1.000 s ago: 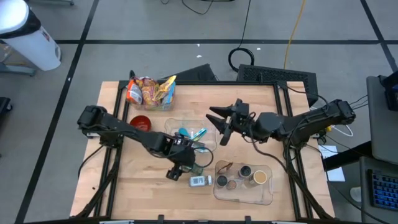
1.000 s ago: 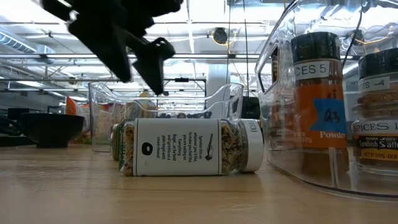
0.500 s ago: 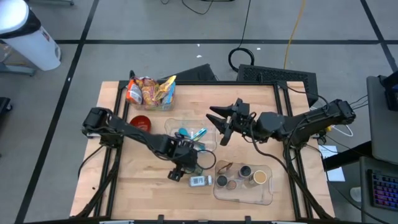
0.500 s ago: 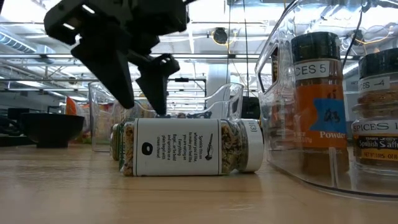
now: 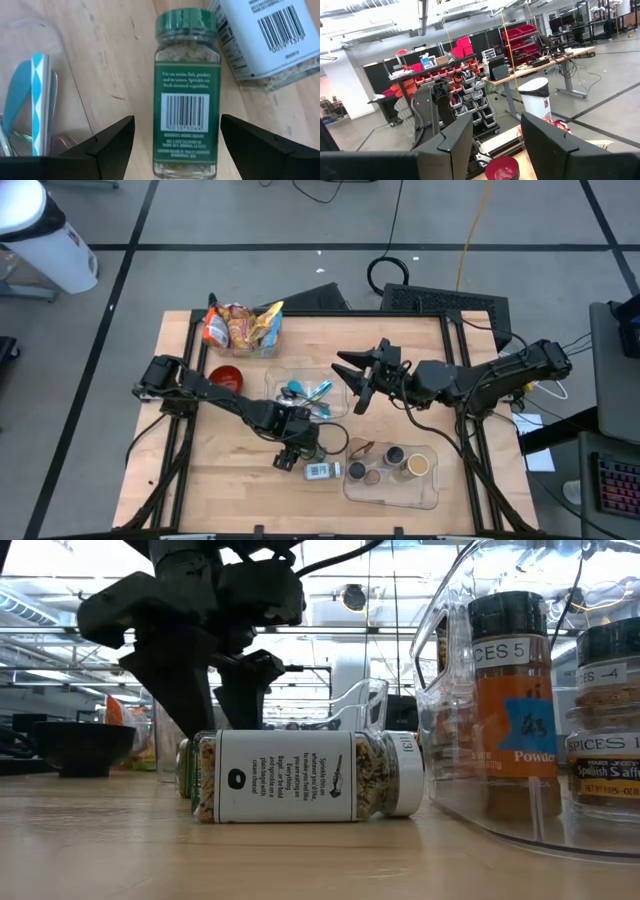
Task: Pick & Place Food Item
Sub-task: Put the green seasoning bottle into the bottom transparent bin
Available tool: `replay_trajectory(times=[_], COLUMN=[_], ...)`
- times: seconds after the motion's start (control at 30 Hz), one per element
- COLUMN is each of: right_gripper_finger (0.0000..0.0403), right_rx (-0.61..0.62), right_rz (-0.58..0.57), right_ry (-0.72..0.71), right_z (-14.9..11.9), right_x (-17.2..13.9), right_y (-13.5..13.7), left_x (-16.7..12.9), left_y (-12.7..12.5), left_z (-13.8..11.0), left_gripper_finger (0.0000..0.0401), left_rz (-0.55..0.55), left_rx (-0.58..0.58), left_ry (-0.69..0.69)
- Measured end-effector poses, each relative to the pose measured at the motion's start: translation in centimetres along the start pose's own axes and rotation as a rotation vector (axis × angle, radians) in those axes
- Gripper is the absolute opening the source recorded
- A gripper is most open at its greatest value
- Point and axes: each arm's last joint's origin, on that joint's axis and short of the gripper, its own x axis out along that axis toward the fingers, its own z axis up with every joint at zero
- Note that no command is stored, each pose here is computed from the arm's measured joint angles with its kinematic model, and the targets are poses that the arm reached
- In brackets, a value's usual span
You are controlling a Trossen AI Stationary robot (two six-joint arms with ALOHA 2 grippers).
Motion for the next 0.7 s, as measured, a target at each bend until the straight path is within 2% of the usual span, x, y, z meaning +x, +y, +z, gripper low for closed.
replay_trajectory(times=[0.17, 0.5, 0.63, 0.7], right_gripper_finger=[0.0160, 0.0160, 0.0160, 0.0160], right_rx=[0.000, 0.000, 0.000, 0.000], right_rz=[0.000, 0.000, -0.001, 0.000], right_ry=[0.001, 0.001, 0.001, 0.001], right_z=[0.0, 0.0, 0.0, 0.0], right_x=[0.0, 0.0, 0.0, 0.0], right_y=[0.0, 0.0, 0.0, 0.0], left_x=[0.0, 1.2, 0.5, -0.4], left_y=[-0.2, -1.0, -1.1, -1.2], left_z=[0.0, -0.7, -0.5, 0.0], left_gripper_finger=[0.0288, 0.0209, 0.0205, 0.0205], left_rz=[-0.001, -0.024, -0.032, -0.070], left_rx=[0.004, 0.020, 0.003, -0.007], left_ry=[0.006, 0.086, 0.104, 0.103])
